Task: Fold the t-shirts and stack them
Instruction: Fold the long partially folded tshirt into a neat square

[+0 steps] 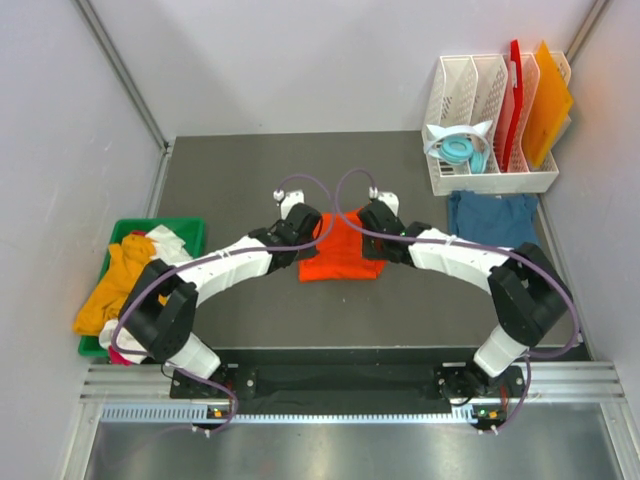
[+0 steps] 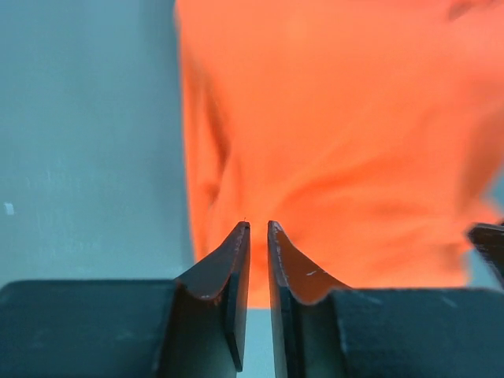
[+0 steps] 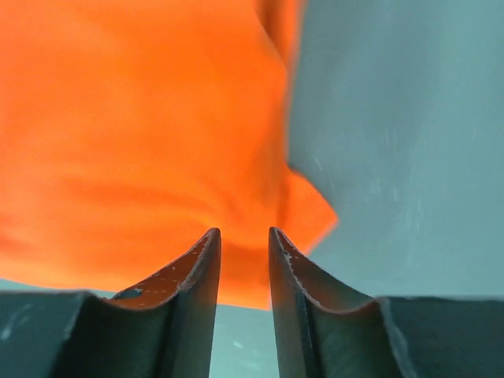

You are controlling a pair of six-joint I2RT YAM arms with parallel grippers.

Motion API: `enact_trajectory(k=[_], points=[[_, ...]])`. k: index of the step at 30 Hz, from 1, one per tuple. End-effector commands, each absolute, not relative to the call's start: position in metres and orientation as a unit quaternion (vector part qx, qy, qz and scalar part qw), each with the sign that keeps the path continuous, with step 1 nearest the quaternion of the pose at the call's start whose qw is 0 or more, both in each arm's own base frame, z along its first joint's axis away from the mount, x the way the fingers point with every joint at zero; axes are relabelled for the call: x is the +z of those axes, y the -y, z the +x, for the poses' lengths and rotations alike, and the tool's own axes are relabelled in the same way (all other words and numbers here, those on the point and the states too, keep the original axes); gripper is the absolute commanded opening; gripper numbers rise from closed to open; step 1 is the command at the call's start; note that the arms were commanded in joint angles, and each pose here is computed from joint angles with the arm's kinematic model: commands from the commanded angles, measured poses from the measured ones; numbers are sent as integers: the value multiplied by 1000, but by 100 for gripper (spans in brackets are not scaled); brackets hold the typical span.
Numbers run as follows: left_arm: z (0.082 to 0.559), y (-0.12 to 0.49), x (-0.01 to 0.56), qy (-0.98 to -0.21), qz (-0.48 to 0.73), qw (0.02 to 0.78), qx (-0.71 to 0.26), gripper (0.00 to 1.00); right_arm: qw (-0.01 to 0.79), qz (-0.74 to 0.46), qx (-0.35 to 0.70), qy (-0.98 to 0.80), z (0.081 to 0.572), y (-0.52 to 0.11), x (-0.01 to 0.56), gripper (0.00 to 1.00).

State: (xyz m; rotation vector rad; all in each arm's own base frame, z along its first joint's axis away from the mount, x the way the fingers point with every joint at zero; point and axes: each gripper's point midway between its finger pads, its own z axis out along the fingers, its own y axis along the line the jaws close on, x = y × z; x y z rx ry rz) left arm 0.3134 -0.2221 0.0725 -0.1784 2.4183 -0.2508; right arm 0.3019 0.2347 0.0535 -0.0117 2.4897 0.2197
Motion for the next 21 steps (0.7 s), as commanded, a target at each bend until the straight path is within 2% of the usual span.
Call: enact_trajectory(k=[1, 4, 5, 9, 21], points=[[355, 238, 141, -889, -67, 434, -127, 20, 395, -28, 97, -913, 344, -259, 124, 32], [368, 252, 140, -891, -58, 431, -132, 18, 384, -45, 81, -919, 359, -264, 112, 13], [370, 255, 137, -893, -57, 427, -132, 16, 381, -45, 76, -920, 364, -263, 108, 0], [372, 267, 118, -903, -58, 401, -143, 11, 365, -45, 79, -927, 379, -268, 94, 0], [369, 259, 90, -915, -55, 384, -115, 10, 403, -13, 54, -913, 439, -262, 85, 0]])
